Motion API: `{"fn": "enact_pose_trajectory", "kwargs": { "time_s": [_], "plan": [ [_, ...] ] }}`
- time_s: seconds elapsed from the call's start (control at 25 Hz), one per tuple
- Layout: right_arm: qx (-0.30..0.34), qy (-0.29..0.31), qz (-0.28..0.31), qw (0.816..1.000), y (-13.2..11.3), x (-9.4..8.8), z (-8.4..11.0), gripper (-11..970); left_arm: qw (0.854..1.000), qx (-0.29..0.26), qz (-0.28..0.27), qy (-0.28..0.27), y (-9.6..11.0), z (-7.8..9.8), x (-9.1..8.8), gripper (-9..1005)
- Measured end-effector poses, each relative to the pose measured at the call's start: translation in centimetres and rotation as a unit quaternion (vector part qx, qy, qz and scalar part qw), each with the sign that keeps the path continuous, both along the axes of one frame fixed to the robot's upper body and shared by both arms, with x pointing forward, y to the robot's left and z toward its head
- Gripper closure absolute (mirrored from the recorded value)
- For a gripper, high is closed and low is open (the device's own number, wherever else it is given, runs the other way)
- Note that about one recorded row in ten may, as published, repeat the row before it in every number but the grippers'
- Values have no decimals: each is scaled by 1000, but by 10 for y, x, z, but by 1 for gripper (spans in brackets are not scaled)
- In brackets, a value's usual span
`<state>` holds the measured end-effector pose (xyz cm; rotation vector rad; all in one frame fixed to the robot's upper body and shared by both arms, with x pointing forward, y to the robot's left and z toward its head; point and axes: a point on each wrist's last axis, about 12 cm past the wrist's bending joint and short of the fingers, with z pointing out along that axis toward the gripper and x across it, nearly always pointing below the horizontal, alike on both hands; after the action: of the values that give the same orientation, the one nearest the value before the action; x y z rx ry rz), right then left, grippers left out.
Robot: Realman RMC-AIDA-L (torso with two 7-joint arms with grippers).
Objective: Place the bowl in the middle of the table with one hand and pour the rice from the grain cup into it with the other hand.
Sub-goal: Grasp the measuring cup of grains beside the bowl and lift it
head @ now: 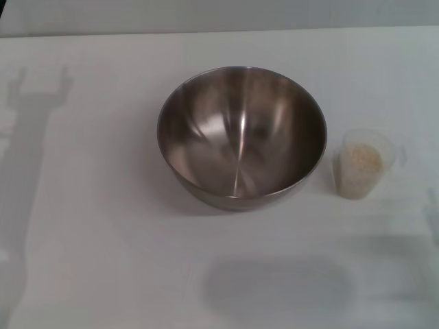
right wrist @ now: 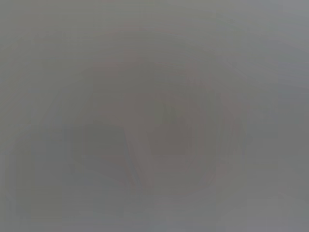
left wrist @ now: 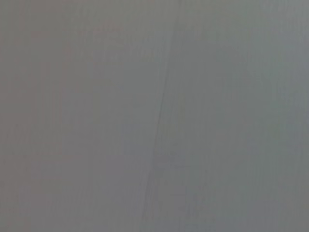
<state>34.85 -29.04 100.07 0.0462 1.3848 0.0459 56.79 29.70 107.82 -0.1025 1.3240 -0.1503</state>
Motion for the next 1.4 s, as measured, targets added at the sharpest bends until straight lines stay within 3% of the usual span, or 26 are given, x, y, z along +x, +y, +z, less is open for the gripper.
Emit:
{"fn": "enact_pose_trajectory", "kwargs": {
  "time_s": [1.4],
  "plan": [
    [1, 116, 63, 991, 13, 41, -25, 207, 1000, -2, 4, -11, -2, 6, 8, 152]
  ]
}}
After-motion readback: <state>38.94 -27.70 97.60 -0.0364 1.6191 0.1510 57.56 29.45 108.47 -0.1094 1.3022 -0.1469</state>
